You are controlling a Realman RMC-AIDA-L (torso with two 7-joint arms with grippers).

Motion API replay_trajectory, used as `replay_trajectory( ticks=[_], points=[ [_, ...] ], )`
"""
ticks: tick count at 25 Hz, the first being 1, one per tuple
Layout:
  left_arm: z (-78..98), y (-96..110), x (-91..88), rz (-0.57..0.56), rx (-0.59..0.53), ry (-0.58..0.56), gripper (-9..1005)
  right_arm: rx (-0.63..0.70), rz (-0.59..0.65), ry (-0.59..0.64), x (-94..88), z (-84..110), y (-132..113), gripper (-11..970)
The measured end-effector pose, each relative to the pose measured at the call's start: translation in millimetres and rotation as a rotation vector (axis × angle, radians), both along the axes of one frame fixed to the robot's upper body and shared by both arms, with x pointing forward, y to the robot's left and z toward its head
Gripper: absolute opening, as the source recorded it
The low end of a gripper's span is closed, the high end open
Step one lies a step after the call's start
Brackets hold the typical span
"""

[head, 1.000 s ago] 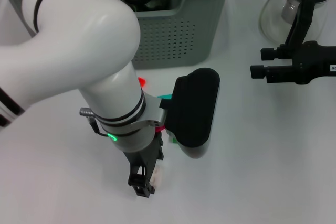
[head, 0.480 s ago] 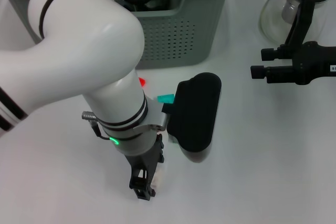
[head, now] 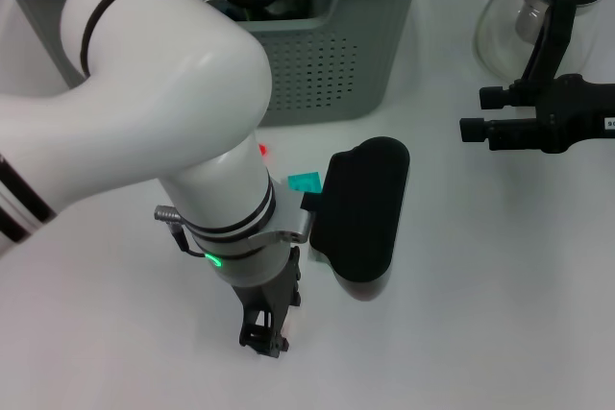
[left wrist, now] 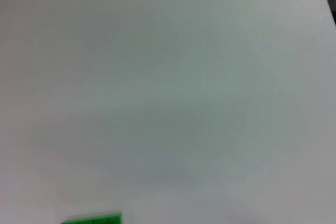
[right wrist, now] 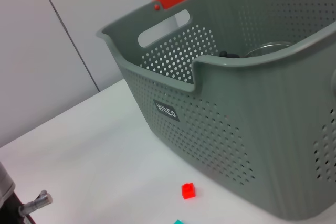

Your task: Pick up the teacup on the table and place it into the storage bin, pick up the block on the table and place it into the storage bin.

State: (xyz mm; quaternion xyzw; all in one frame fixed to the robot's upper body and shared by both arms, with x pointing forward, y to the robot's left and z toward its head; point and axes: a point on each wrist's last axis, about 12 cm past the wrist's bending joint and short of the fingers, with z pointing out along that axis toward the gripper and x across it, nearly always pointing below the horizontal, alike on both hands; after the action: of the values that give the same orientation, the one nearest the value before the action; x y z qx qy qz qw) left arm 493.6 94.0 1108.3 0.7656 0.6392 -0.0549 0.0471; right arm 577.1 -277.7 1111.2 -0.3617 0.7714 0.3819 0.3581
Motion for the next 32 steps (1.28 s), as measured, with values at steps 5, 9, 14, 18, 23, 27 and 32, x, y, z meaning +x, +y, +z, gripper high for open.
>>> replay_trajectory(
  ticks=[5,9,14,18,23,27,32],
  points=[
    [5.0,-0.7,-0.2,-0.005,-0.005,-0.005,449,-0.002,-0.003,-0.001,0.1,0.2,-1.3,745],
    [24.1,3.9,1.9,0.019,-0.043,0.008,432,-0.002,-0.004,-0.001,0.2,0.4,-1.9,744],
    [89.5,33.5,30.3,0.222,-0.300,-0.009,410,-0.001,-0.002,-0.002,0.2,1.0,-2.5,744],
    [147.8,84.2,69.6,0.528,-0.552,-0.137,405,-0.003,0.000,-0.001,0.1,0.9,-2.1,745],
    [185.0,133.7,118.5,0.764,-0.712,-0.213,406,-0.007,0.009,-0.002,0.7,2.1,-1.6,745],
    [181.0,147.5,155.8,0.873,-0.706,-0.168,441,-0.011,0.021,-0.010,2.1,3.7,0.3,744],
    [155.8,161.3,190.8,1.015,-0.695,-0.145,484,-0.008,0.033,-0.012,1.3,3.8,1.9,744]
  ],
)
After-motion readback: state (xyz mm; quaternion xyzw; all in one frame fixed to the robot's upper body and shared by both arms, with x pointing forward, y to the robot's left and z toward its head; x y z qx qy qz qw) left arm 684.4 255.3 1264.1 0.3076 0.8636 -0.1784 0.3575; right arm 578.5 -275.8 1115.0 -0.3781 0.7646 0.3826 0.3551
